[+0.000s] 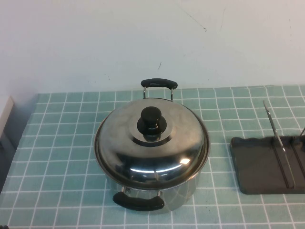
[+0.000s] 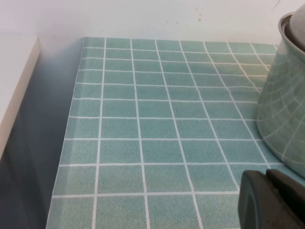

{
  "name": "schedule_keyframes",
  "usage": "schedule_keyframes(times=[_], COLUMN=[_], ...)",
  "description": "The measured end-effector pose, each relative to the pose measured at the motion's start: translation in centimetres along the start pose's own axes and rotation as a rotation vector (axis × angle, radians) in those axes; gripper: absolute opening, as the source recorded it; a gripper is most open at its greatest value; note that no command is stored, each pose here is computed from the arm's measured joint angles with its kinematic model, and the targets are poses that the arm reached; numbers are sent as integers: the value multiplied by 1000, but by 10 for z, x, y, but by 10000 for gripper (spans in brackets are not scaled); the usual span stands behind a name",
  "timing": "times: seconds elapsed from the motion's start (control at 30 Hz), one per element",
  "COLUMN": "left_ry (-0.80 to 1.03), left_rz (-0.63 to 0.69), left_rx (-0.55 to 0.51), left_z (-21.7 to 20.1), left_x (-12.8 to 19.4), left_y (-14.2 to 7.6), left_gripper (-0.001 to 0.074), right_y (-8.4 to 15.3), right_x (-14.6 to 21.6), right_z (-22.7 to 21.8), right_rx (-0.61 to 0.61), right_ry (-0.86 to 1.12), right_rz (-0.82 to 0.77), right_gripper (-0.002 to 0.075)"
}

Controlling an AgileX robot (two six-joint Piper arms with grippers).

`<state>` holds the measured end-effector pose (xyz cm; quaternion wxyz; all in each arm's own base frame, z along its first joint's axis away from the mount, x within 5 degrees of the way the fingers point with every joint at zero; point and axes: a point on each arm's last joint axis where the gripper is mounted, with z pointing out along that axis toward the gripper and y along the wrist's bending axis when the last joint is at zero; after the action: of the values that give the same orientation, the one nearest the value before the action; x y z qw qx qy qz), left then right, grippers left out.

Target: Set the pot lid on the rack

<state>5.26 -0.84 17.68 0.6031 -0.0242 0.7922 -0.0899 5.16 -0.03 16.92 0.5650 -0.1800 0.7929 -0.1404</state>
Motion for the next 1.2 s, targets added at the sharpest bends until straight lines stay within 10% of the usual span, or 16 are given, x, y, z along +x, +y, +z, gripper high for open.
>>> schedule_keyframes(times=[1.0, 1.2], left_ry=[0, 4], left_rz=[-4, -295], left_rx=[2, 89], left_z=[0, 0], left_x=[0, -1], left_y=[0, -8], left_gripper=[-3, -4], right_y=[0, 6], right_x=[0, -4], right_z=[0, 0], right_rx=[-5, -73], right_ry=[-3, -39], right_rz=[12, 193], right_gripper=[-3, -3])
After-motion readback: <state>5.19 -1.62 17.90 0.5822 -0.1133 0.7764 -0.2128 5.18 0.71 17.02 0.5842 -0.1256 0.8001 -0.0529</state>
